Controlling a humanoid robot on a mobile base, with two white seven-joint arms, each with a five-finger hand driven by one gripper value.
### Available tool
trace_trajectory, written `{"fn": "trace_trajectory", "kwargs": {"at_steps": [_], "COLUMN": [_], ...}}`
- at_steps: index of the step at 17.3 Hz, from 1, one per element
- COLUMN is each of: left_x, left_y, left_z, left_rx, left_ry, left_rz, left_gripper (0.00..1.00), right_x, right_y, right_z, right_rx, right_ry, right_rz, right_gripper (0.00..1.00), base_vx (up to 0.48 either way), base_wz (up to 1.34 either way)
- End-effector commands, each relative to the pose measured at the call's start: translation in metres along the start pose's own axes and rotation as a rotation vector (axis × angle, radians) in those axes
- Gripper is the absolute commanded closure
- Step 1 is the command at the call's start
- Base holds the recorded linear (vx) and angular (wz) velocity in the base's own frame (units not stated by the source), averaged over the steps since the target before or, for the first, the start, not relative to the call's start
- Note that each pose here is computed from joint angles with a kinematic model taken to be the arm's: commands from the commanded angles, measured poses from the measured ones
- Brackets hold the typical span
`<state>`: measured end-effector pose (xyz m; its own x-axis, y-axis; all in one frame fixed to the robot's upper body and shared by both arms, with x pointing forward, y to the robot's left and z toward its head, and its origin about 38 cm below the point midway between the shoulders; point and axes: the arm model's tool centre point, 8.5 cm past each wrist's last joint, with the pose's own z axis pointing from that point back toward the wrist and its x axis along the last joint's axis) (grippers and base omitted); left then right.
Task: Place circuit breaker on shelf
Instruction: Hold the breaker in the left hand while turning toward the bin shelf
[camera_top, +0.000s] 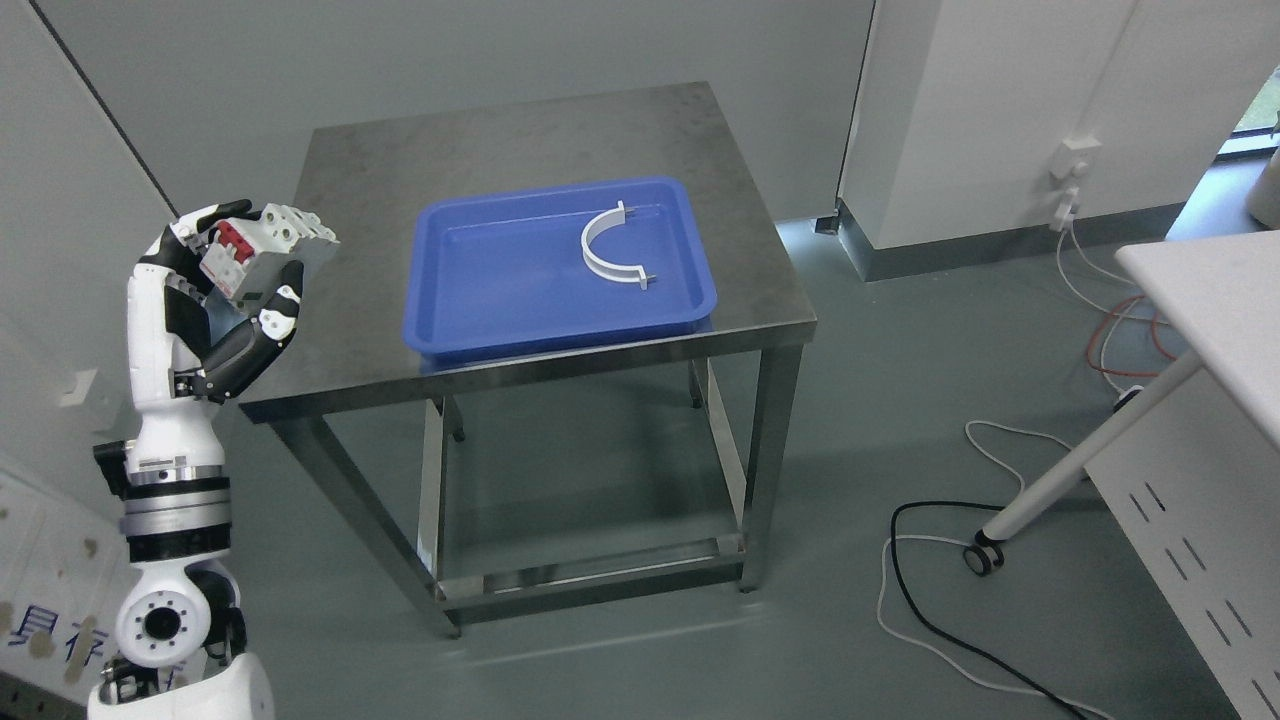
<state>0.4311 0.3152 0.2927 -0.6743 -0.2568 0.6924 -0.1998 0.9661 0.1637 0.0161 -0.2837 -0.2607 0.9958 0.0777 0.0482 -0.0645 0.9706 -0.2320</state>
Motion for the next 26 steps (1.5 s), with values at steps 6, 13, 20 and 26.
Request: {"fn": "trace_trajectory", "kwargs": {"at_steps": [6,13,20,26], "left_x": [-0.0019,0.0037,0.0043,0.0058], "left_y": [0.0218,0.0173,0.0189,0.0192], "left_z": [0.011,0.0106,0.0066,0.0054], "left_rx": [0.029,-0.008,0.001,0.004], "left_ry": [0.009,-0.011,-0.009,-0.017], "left_rz": [0.014,0.027,0.047,0.048], "left_gripper": [0.96,0.96,0.96,0.96], "right_x": [0.0014,0.0014,0.0014,0.0014], "right_y": [-0.0096,-0.0096,-0.0097,-0.0097], "right_z": [-0.0011,-0.0011,-0.0011,-0.0011], "right_rx": [-0.013,-0.013,-0.015,-0.015], "right_ry": [-0.019,-0.019,-0.019,-0.019], "right_rz": [0.02,0.02,0.02,0.02], "right_gripper": [0.0,0.0,0.0,0.0], "base_vx": [-0.459,-0.488,-0.327,-0.165], "base_wz": [0.12,0.26,0.16,0.66]}}
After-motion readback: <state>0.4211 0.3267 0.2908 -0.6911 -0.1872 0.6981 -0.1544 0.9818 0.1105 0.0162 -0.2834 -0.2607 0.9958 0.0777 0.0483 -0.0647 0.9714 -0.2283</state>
